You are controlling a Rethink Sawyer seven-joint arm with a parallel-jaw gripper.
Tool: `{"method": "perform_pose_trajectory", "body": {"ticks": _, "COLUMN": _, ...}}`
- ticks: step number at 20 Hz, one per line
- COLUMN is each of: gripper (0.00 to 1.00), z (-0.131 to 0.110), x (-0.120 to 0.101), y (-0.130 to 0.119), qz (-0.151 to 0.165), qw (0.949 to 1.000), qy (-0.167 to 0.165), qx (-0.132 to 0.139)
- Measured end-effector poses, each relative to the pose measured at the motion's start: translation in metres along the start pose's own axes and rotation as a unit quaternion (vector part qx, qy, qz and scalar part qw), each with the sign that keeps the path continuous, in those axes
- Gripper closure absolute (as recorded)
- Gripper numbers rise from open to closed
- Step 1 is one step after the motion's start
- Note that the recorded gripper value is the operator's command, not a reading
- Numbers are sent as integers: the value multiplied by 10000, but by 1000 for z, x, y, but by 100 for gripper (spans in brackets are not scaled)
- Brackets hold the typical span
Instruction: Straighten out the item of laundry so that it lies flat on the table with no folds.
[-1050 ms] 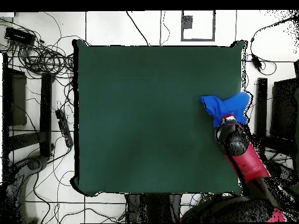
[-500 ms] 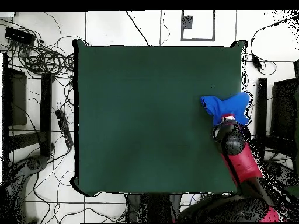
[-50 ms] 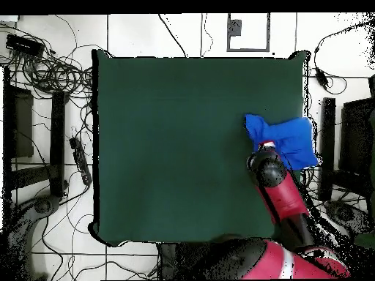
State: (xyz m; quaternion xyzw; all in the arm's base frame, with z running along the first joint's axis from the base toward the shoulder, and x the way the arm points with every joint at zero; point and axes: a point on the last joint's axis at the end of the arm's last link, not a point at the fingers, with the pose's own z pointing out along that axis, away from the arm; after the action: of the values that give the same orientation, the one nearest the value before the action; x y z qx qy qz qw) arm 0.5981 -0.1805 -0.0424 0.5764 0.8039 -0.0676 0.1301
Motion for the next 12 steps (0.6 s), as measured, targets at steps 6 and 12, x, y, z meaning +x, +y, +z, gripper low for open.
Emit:
{"method": "perform_pose_trajectory", "body": {"ticks": 6, "gripper": 0, "z": -16, "x": 55, "y": 12, "qz": -408, "qw": 9970, "qy": 638, "qx": 173}}
{"method": "perform_pose_trajectory", "body": {"ticks": 12, "gripper": 0, "z": -16, "x": 52, "y": 7, "qz": -260, "qw": 9962, "qy": 810, "qx": 158}}
